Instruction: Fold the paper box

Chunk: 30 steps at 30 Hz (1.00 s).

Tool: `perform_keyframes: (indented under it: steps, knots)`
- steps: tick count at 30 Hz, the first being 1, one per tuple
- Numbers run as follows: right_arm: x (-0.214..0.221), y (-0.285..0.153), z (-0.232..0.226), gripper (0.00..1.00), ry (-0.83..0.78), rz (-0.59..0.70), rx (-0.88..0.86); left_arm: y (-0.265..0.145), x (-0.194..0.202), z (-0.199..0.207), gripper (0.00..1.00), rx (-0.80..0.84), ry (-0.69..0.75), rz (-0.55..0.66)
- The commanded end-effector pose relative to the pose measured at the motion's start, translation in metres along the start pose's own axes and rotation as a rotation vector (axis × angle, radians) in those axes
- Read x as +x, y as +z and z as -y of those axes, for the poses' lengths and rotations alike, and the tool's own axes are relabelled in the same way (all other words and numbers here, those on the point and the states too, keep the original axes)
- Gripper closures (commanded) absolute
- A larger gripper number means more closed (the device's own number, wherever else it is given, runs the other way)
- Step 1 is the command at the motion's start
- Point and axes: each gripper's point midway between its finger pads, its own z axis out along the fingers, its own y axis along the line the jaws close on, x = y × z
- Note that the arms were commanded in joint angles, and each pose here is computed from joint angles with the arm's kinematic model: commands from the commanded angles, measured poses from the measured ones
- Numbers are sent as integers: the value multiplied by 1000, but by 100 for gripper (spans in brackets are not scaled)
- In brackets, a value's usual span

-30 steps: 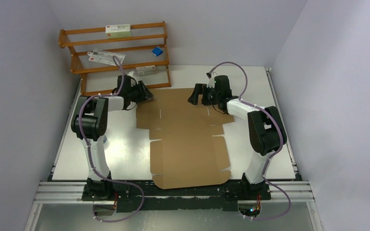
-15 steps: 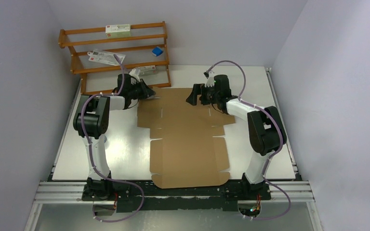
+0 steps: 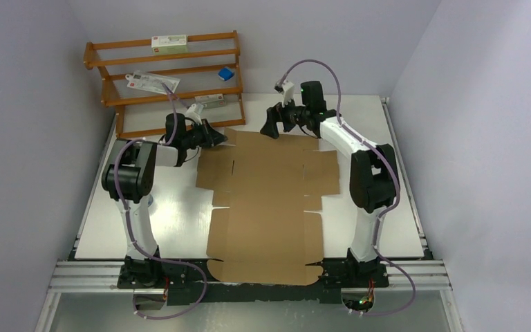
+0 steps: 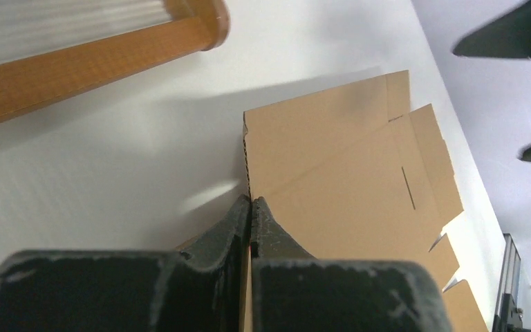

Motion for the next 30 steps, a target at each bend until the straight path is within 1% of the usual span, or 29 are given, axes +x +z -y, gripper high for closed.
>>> perform_keyframes:
  steps: [1,3,8,14,17,21,24,27,30]
  knots:
    - [22,2,-8,0,-110,-144,-125,-14,-35,54,95,170,172,96]
    - [19,3,-3,0,-157,-162,-135,-18,-38,67,95,205,197,106]
    - [29,5,7,0,-167,-227,-146,-28,-42,88,95,250,242,126]
    - [25,3,11,0,-191,-197,-135,-32,-42,99,95,276,273,128]
    - [27,2,6,4,-191,-205,-178,-33,-43,104,95,294,278,132]
    - [35,0,3,15,-190,-233,-213,-34,-45,109,95,309,283,140]
    - [38,-5,-3,29,-197,-251,-241,-33,-45,108,95,302,285,138]
    - [35,-8,-5,45,-219,-236,-236,-32,-44,106,94,298,281,137]
    - [36,-10,-5,53,-233,-242,-240,-30,-41,103,93,287,271,134]
